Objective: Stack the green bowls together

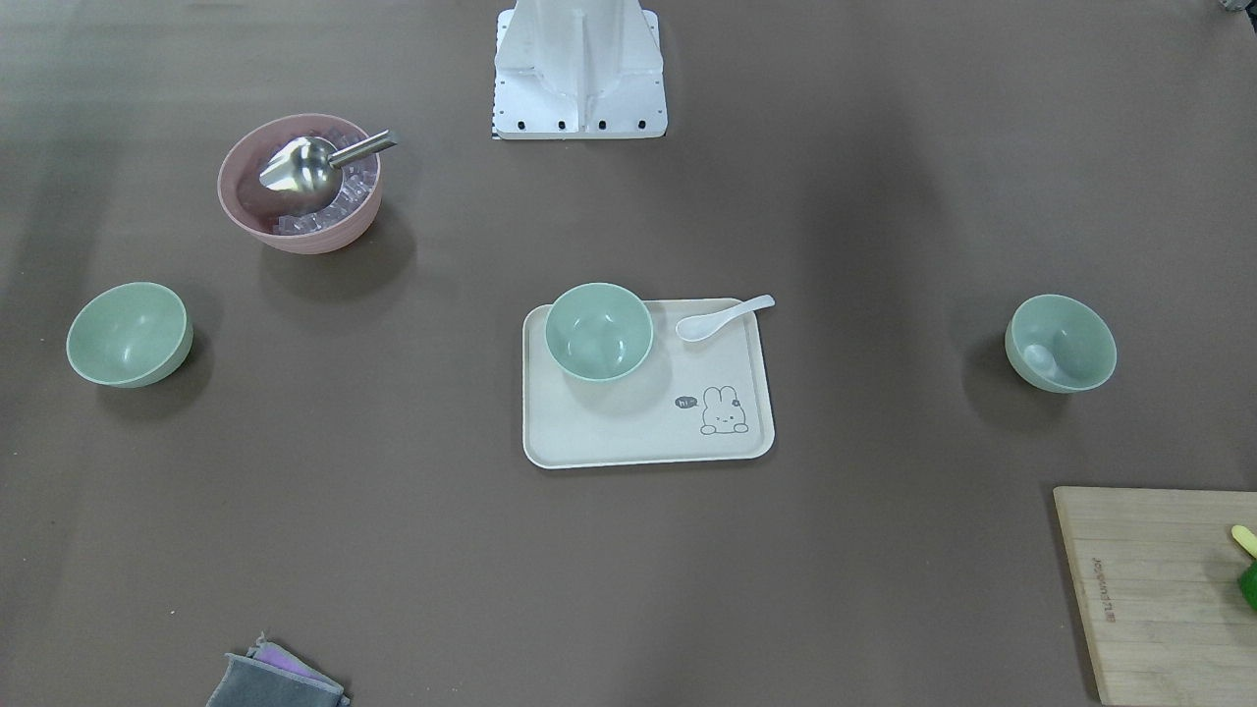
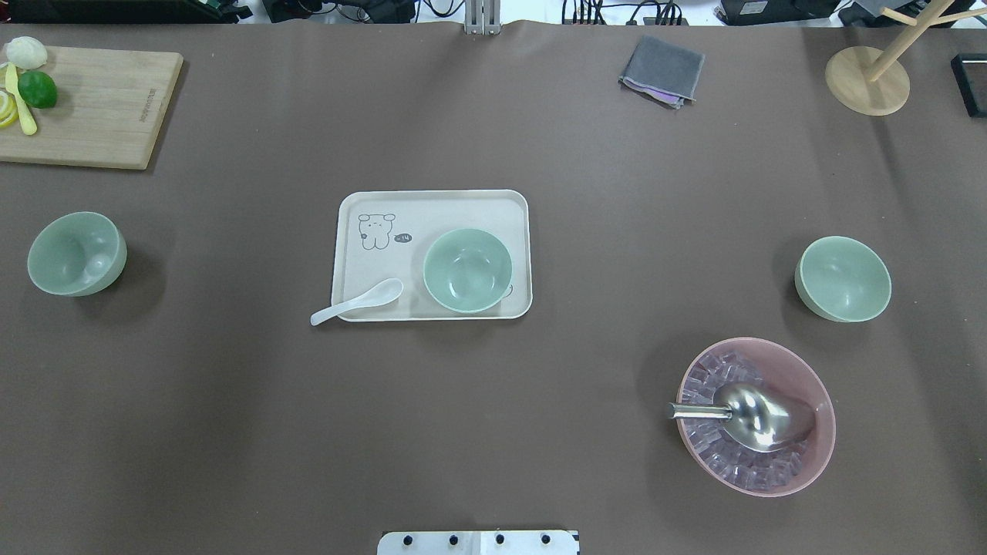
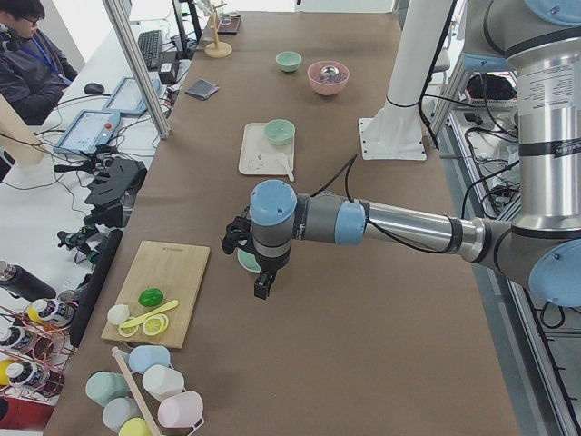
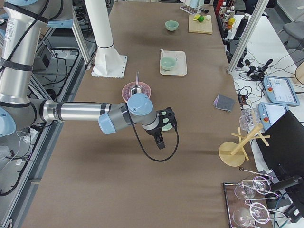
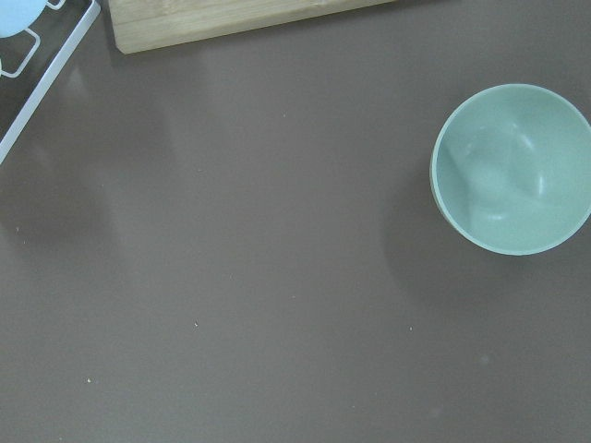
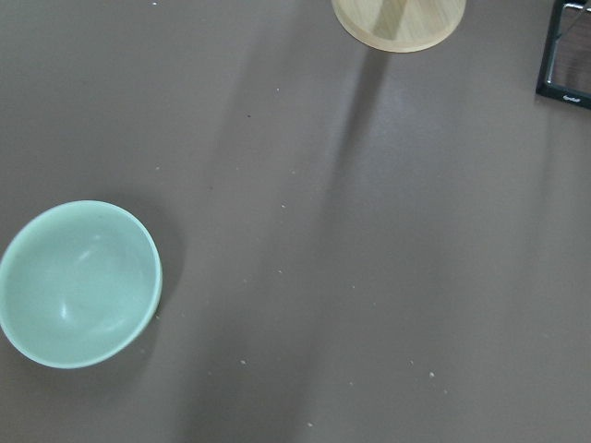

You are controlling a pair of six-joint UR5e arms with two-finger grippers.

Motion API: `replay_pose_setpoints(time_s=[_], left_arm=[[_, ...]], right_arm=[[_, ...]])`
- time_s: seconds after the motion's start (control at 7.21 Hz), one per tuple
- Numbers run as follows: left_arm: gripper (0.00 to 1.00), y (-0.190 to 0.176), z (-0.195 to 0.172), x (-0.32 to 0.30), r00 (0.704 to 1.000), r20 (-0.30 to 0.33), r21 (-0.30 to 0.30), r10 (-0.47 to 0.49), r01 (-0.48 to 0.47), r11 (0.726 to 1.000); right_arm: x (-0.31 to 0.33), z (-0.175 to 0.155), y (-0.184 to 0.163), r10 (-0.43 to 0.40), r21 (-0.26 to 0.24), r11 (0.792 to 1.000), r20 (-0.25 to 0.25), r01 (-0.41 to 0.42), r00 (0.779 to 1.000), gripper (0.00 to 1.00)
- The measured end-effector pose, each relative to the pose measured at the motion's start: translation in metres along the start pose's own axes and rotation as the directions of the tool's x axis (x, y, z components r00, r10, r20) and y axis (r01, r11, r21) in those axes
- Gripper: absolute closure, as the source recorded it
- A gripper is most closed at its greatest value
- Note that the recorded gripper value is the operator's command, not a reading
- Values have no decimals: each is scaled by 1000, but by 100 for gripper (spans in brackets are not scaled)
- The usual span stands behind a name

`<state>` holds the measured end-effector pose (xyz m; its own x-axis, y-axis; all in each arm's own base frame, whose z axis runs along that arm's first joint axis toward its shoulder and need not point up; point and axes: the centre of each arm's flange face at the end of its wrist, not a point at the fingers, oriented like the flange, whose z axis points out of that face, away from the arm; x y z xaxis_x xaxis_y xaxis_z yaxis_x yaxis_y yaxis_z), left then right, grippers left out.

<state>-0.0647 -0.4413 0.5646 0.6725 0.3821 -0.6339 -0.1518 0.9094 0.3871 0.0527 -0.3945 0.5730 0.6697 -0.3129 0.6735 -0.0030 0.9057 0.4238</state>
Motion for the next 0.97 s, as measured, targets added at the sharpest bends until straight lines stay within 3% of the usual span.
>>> replay_pose_setpoints(time_s=[0.42,0.69,0.97], left_arm=[[2,-21,13,-18,989,47,146,142,-147,978],[2,-25,18,-24,992,47,177,115,-122,977],[2,-22,29,-29,1000,24,174,5,-10,985]], right_arm=[[-21,-9,-37,103,33,994,97,-106,990,0],[-32,-5,-48,177,20,983,119,-180,977,0],[-65,16,-79,232,-4,972,114,-233,966,1]])
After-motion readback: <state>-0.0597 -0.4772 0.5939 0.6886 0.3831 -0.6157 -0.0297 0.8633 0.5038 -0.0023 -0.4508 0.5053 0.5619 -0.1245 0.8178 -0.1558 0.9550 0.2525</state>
